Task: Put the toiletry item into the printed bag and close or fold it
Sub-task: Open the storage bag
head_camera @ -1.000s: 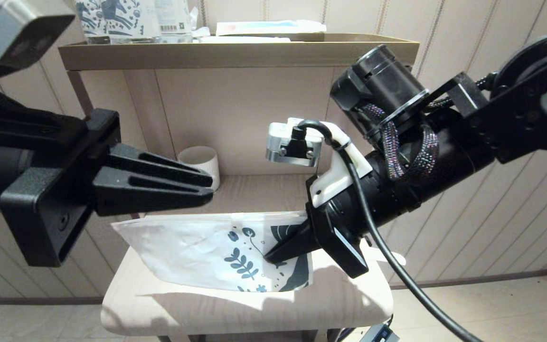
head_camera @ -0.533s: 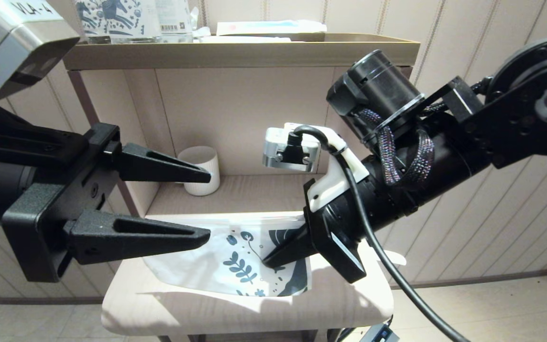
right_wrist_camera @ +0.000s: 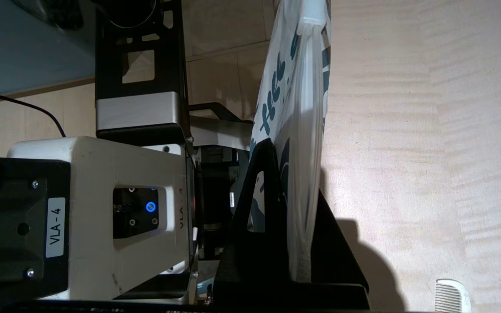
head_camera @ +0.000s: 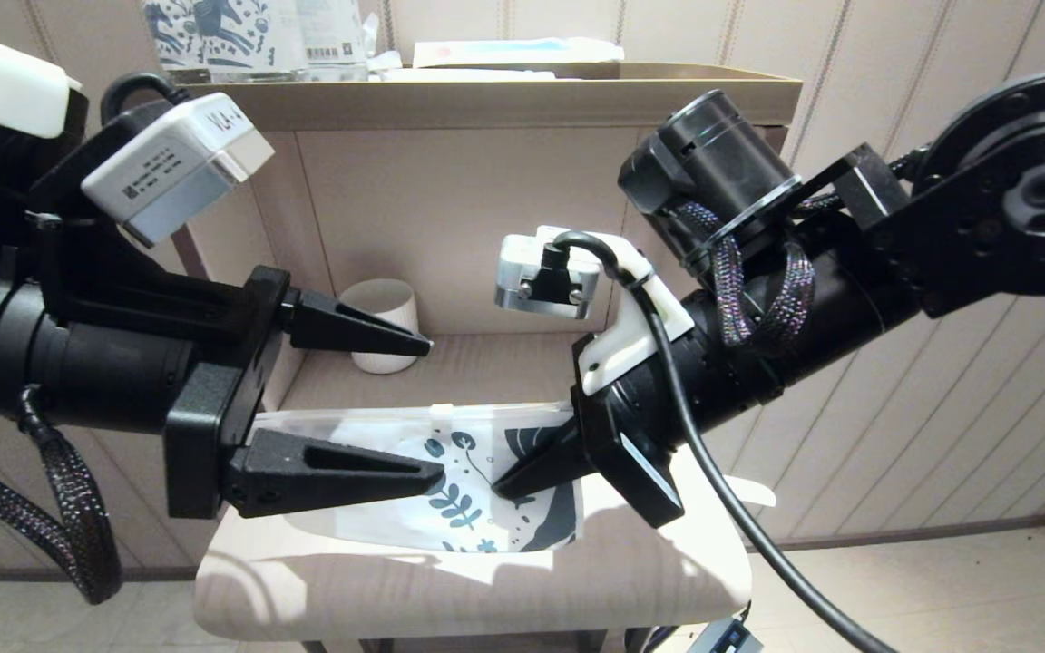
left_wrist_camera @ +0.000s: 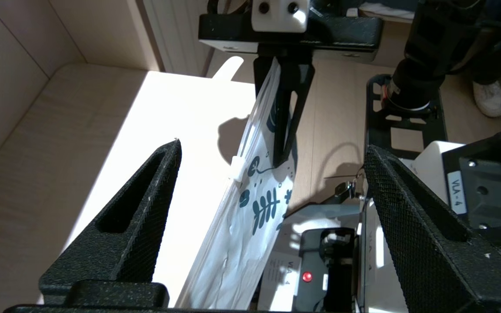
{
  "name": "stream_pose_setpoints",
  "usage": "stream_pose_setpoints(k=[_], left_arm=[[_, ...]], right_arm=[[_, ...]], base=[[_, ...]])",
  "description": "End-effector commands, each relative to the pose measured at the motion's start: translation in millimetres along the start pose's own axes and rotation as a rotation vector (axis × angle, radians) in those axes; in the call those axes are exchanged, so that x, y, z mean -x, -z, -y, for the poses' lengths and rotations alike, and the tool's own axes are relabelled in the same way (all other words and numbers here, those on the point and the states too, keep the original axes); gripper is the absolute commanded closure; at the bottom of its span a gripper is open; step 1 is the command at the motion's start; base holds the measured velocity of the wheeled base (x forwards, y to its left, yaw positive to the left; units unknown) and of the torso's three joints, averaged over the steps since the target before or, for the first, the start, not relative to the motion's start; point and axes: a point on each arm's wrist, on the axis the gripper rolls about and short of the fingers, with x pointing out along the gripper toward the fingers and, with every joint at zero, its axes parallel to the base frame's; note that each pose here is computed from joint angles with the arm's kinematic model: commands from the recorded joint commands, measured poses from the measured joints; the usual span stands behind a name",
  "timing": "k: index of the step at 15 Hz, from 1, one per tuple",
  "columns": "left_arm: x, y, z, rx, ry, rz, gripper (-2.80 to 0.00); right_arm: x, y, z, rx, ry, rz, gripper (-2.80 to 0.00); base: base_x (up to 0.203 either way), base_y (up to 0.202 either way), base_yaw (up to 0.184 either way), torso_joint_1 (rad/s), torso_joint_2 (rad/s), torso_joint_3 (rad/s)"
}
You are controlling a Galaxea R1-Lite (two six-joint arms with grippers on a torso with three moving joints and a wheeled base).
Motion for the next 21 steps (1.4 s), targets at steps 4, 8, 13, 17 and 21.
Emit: stream_pose_setpoints(k=[4, 8, 13, 17, 21], left_arm=[[-10.8, 3.7, -10.2, 0.014, 0.007, -0.017, -2.80], [-15.9, 11.8, -12.4, 0.004, 0.018, -0.040, -2.80], [-18.0, 12.8, -14.2, -0.001, 0.020, -0.044, -2.80], [-18.7, 13.0, -14.9, 0.000, 0.021, -0.045, -2.80], [-19.6, 15.0, -14.8, -0.013, 0.024, -0.051, -2.80]], right_arm=[[-6.6, 2.2, 3.3, -0.008, -0.011, -0.014, 0.00], [-6.9, 2.3, 4.2, -0.009, -0.009, -0.014, 0.00], [-4.8, 0.9, 3.3, -0.004, -0.007, -0.008, 0.00], [-4.2, 0.7, 2.3, -0.003, -0.007, -0.007, 0.00], [-5.1, 1.9, 3.0, -0.007, -0.008, -0.011, 0.00]], base=[[0.000, 0.000, 0.000, 0.000, 0.00, 0.000], [0.000, 0.000, 0.000, 0.000, 0.00, 0.000], [0.000, 0.000, 0.000, 0.000, 0.00, 0.000], [0.000, 0.000, 0.000, 0.000, 0.00, 0.000], [0.000, 0.000, 0.000, 0.000, 0.00, 0.000]])
